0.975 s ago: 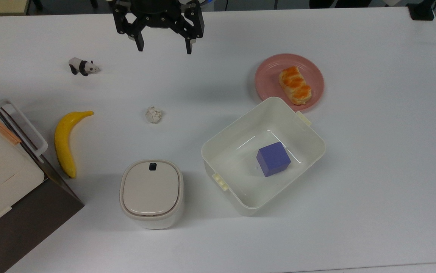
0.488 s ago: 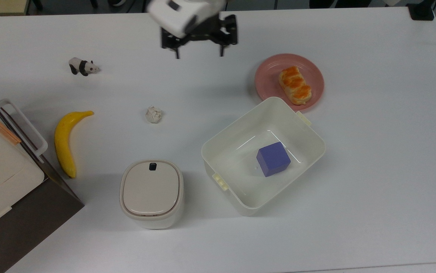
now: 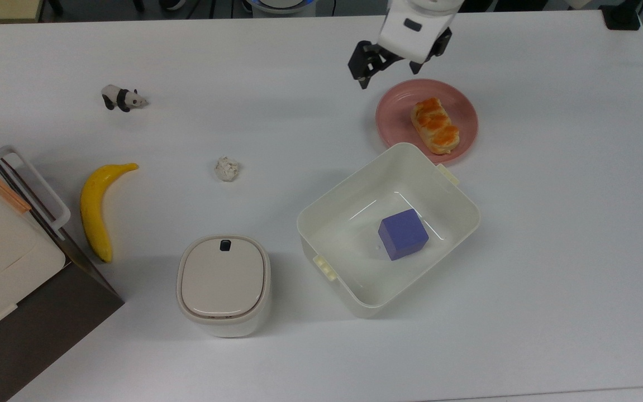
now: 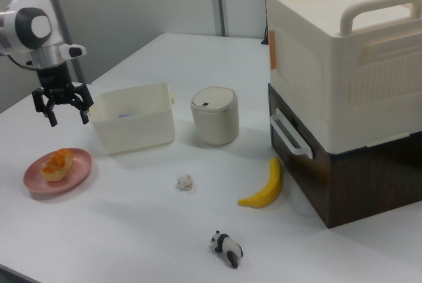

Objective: Put the bread on the table
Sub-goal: 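Move the gripper over the bread roll on the pink plate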

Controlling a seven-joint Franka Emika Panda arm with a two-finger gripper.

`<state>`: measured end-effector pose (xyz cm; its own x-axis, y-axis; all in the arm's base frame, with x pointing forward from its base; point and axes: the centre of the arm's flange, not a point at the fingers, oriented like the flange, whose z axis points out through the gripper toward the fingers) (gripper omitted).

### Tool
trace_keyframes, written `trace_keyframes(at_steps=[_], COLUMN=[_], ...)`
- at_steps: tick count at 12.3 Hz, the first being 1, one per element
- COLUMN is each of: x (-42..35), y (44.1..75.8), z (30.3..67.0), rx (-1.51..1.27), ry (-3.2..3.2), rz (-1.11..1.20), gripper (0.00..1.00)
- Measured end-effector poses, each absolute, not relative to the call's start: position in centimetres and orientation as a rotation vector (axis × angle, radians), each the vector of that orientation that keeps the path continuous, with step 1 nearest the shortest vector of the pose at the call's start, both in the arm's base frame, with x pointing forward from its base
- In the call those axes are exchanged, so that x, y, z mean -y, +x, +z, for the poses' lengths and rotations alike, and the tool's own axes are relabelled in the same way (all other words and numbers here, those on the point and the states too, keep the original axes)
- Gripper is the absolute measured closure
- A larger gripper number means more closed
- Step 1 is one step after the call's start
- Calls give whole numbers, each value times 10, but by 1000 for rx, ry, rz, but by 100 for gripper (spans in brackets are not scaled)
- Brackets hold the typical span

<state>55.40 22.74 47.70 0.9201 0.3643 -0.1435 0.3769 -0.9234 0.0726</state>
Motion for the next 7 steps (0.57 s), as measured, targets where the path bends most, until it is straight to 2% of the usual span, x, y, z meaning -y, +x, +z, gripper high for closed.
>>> trace_keyframes(at_steps=[3, 7], x=[-263, -316], y=[542, 533], z=[451, 368], rx=[-560, -450], ry=[2946, 2856], rz=[-143, -63], gripper=[0, 0])
